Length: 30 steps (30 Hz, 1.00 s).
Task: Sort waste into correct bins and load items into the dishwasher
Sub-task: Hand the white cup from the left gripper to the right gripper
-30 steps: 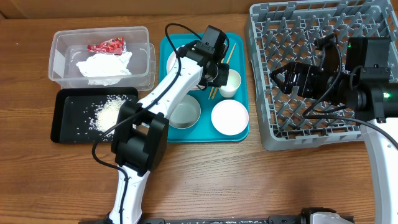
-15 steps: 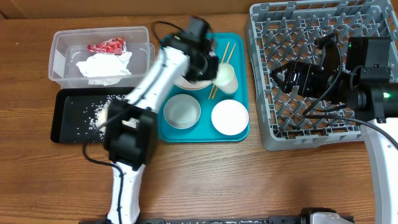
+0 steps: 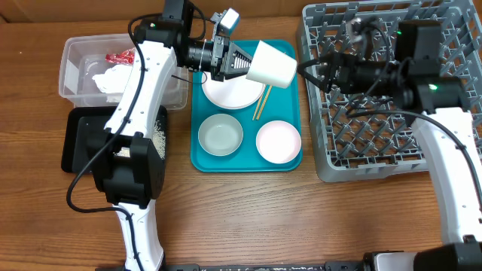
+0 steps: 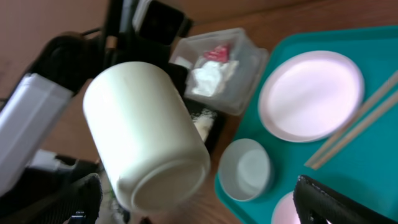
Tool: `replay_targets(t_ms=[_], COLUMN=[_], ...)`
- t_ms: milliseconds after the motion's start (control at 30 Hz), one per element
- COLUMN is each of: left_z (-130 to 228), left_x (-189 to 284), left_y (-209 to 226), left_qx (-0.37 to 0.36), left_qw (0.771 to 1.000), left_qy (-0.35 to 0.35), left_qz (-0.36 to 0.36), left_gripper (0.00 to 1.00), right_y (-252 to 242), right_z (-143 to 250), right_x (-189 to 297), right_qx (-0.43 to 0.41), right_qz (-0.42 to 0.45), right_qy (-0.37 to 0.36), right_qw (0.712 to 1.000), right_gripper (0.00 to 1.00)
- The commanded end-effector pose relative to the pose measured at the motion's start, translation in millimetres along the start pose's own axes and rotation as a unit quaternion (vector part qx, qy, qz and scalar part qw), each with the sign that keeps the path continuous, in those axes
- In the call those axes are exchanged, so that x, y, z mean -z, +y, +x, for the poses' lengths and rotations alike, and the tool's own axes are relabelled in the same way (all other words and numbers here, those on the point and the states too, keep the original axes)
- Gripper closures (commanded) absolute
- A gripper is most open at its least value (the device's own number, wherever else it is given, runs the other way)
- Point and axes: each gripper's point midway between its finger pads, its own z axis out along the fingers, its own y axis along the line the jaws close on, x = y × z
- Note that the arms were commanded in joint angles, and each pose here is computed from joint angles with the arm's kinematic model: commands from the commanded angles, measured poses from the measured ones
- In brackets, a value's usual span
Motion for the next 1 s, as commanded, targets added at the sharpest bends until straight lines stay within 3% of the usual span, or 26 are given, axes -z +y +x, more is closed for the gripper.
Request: replay_targets(t_ms=[0, 200, 300, 467, 800, 967], left_z=[4.7, 7.2, 9.3, 10.2, 10.2, 10.3], left_x=[1.5, -0.3, -5.8, -8.2, -8.3, -8.5], left_y=[-33.0, -33.2, -34.2, -34.7, -34.8, -34.8], left_qx=[-0.054, -0.045, -0.046, -0.049, -0.051, -0.051], left_qw=[0.997, 0.997, 0.997, 0.997, 0.997, 0.997], left_qy=[0.0, 0.003, 0.009, 0.011, 0.011, 0.012], left_qz=[0.055, 0.055, 0.057, 0.058, 0.058, 0.058], left_gripper=[0.96, 0.96, 0.96, 0.96, 0.96, 0.96], right_y=[44.8, 54.7, 64.2, 65.2, 71.2, 73.2], right_z=[-3.6, -3.1, 1.0, 6.5, 14.0, 9.4], right_x=[1.6, -3.8, -12.7, -27.9, -43.9, -43.6], right_qx=[0.039, 0.058, 0.071, 0.074, 0.087, 0.089], right_qz=[-0.113, -0.129, -0.14, -0.116, -0.098, -0.101], right_qy=[0.012, 0.015, 0.023, 0.029, 0.036, 0.028], right_qw=[0.993, 0.99, 0.987, 0.99, 0.991, 0.99], right_gripper=[0.0, 0.05, 0.15, 0.22, 0.28, 0.27])
